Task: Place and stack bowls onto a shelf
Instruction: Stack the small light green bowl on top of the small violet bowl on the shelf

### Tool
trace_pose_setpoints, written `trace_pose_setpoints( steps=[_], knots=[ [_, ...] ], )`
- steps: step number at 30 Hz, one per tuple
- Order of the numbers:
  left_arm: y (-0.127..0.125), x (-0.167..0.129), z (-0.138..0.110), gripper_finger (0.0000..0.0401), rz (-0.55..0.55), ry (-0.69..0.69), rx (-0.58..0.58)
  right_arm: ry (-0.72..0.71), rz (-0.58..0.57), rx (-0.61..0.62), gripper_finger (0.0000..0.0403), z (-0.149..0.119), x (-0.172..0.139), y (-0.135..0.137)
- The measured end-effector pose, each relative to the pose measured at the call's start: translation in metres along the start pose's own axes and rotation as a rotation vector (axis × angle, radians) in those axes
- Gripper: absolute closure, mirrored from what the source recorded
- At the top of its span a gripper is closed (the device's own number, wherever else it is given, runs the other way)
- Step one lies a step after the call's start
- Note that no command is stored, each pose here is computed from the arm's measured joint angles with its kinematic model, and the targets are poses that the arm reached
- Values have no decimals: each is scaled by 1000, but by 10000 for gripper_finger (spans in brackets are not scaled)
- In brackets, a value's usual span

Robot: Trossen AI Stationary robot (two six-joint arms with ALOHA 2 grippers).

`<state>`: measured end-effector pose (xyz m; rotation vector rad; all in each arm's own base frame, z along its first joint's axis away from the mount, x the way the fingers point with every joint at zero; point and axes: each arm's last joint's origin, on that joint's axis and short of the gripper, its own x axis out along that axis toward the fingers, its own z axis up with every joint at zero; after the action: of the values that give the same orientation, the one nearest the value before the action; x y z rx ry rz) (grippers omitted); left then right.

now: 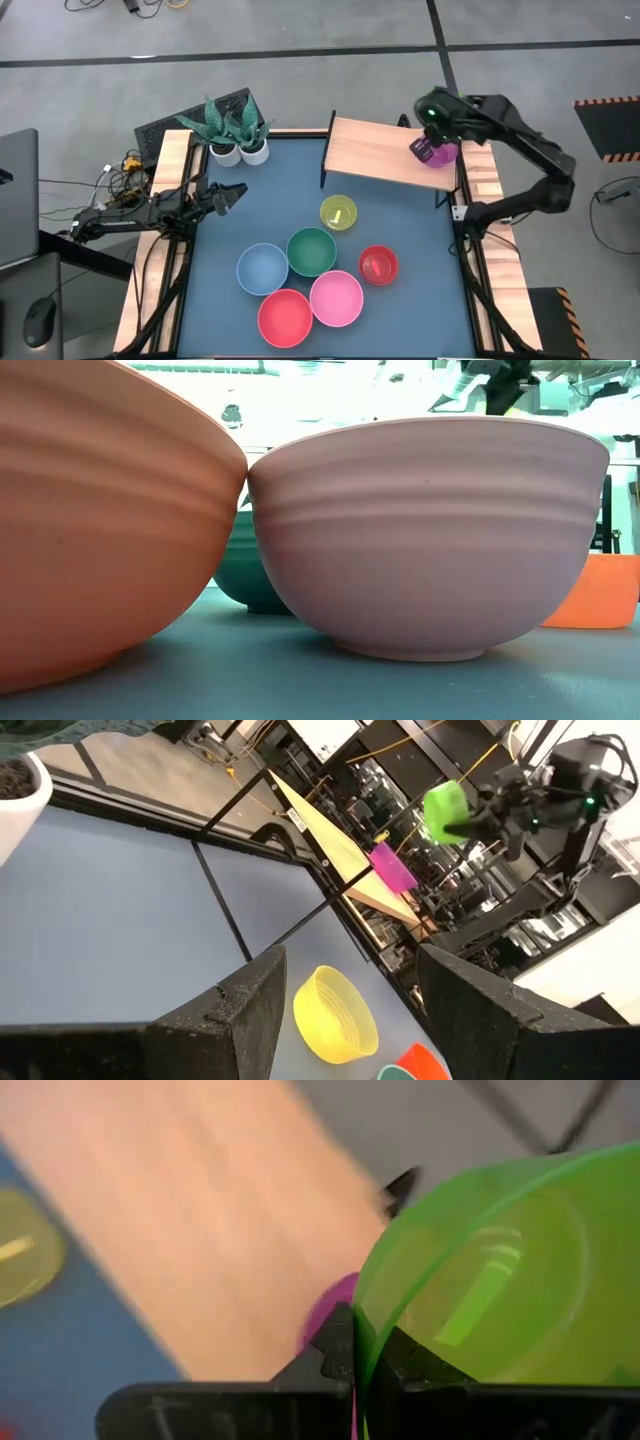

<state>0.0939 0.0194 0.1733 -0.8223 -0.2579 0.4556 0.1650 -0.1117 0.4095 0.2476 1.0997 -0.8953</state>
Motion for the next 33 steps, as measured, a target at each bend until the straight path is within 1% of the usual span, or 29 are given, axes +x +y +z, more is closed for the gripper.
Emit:
trace_pose_setpoints(
  steps=[4, 7, 14, 19, 26, 33],
  knots=[
    [0, 0, 0, 192, 1, -1, 0, 122, 78, 14, 380, 5, 18, -4],
    [0, 0, 0, 192, 0, -1, -1, 208, 83, 54, 380, 5, 26, -10],
    [0, 0, 0, 192, -1, 1, -1, 268, 113, 133, 380, 0, 38, -14],
    [0, 0, 0, 192, -2, 2, -2, 288, 115, 122, 380, -4, 42, -10],
    [0, 0, 0, 192, -2, 2, -3, 367, 86, 95, 380, -13, 60, -5],
    [0, 0, 0, 192, -1, 0, 0, 402, 82, 82, 380, -18, 69, -3]
  ],
)
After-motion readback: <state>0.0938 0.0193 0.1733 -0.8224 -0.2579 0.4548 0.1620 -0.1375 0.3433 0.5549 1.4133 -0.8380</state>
